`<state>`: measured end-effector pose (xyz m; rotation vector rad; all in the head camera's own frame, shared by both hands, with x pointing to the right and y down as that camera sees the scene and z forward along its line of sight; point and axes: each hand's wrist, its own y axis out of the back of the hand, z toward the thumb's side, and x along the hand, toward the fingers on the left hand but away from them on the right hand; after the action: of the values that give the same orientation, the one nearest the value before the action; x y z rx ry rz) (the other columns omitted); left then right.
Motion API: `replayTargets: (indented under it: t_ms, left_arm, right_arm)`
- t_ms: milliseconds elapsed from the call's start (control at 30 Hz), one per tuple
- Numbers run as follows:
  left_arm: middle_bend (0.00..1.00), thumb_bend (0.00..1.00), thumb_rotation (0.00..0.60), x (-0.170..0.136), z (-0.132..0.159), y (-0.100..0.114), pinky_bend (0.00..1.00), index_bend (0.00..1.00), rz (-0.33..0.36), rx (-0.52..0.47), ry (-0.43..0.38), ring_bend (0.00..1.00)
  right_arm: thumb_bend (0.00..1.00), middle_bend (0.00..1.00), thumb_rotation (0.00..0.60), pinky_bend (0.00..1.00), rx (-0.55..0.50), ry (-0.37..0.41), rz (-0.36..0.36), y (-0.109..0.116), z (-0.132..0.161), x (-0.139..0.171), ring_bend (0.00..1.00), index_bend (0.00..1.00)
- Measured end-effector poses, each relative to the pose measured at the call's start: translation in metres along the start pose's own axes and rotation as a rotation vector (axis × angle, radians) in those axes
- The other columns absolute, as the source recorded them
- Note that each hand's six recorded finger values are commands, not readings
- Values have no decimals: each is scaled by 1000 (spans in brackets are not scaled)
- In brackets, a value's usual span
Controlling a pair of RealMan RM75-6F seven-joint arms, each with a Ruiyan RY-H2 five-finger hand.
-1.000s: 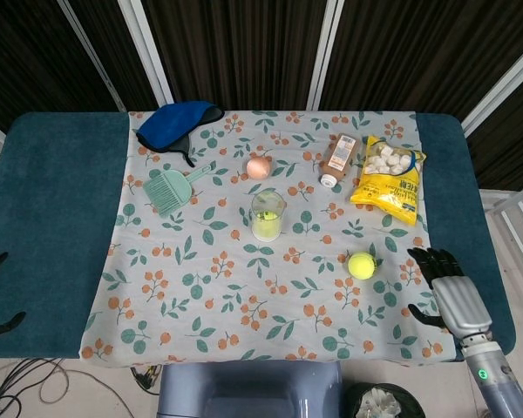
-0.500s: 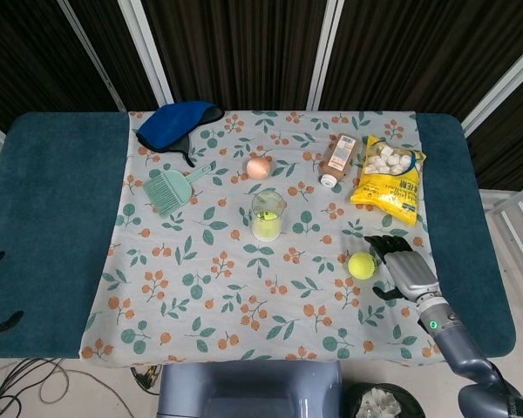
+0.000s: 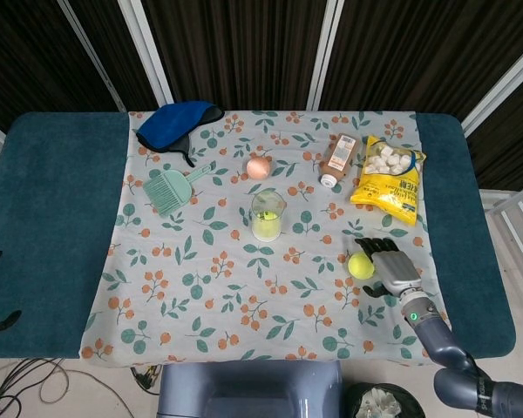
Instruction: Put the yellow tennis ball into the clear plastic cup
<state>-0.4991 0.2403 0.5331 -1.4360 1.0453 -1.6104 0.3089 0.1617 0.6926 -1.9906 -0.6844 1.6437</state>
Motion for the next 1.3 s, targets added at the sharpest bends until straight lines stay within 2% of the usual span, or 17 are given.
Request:
replayTargets:
  t_ms: [400, 633, 733, 900, 1067, 1233, 1300]
  left_arm:
    - [0, 0, 600, 1, -1, -1, 54, 119, -6, 3, 4, 4]
    - [0, 0, 600, 1, -2, -1, 60, 120, -10, 4, 9, 4]
    - [0, 0, 600, 1, -2, -1, 60, 120, -11, 3, 11, 4]
    - [0, 0, 600, 1, -3, 1, 61, 121, -6, -3, 14, 4]
    - [0, 0, 600, 0, -5, 3, 62, 122, -4, -10, 16, 4]
    - [0, 0, 600, 0, -5, 5, 62, 122, -2, -19, 16, 4]
    - [0, 0, 600, 0, -6, 6, 62, 122, 0, -24, 17, 4]
  right_arm:
    - [342, 275, 600, 82, -10, 23, -46, -8, 10, -16, 350, 324]
    - [348, 347, 600, 268, 14, 9, -64, -10, 10, -24, 481, 389]
    - [394, 398, 600, 344, 13, -4, -92, -8, 10, -27, 528, 443]
    - [419, 474, 600, 447, 14, -7, -129, 3, 14, -30, 588, 551]
    - [420, 479, 600, 520, 13, 8, -167, 19, 22, -28, 595, 579]
    - [420, 479, 600, 535, 29, 37, -206, 42, 33, -24, 595, 579]
    - [420, 479, 600, 497, 36, 56, -238, 59, 42, -23, 595, 579]
